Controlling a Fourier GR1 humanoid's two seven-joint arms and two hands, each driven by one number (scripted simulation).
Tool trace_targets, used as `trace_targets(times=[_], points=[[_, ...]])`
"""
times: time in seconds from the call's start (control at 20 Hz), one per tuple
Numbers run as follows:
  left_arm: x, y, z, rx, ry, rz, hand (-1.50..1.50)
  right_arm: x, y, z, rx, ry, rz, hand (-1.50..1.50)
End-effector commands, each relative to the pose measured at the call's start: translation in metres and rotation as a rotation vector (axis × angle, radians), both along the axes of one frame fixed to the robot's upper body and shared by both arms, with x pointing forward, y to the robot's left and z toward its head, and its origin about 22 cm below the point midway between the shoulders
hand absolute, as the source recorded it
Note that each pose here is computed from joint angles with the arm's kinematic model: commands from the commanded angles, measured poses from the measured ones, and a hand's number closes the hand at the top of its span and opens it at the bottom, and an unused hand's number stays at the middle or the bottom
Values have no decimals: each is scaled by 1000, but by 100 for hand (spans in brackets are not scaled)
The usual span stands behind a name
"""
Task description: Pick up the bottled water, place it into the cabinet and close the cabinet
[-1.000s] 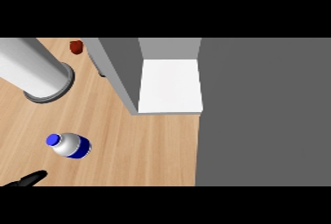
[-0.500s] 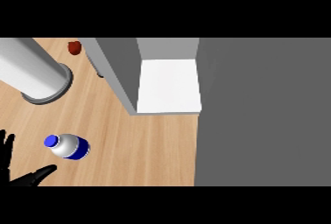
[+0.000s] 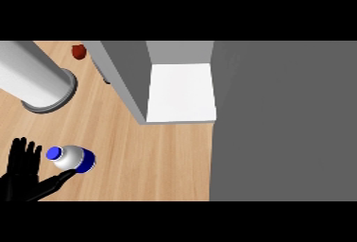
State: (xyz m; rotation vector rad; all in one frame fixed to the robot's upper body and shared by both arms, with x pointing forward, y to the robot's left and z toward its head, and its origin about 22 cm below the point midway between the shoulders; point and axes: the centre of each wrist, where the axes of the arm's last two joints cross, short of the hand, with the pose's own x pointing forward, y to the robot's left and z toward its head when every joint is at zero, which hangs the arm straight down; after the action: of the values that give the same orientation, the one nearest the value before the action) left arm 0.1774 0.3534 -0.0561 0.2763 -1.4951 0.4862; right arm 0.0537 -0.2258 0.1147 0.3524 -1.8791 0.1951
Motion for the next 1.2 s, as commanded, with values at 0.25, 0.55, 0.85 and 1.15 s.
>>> trace_targets(times=[0.25,0.55,0.85,1.15], points=[[15,-1,-68,-38,-6,-77,-150,-17,-7,36,-53,-51,0,-150],[16,-3,-94,-61,-31,-86,-150,-22,0,26,-10,-52,1,-150],[22,-4,-103,-47,-111,-98,150,-19,-7,32,-40,-75,19,-150],[20,-5,-109,129,-92,-101,150,-24,-2,28,-17,-68,-5,-150]])
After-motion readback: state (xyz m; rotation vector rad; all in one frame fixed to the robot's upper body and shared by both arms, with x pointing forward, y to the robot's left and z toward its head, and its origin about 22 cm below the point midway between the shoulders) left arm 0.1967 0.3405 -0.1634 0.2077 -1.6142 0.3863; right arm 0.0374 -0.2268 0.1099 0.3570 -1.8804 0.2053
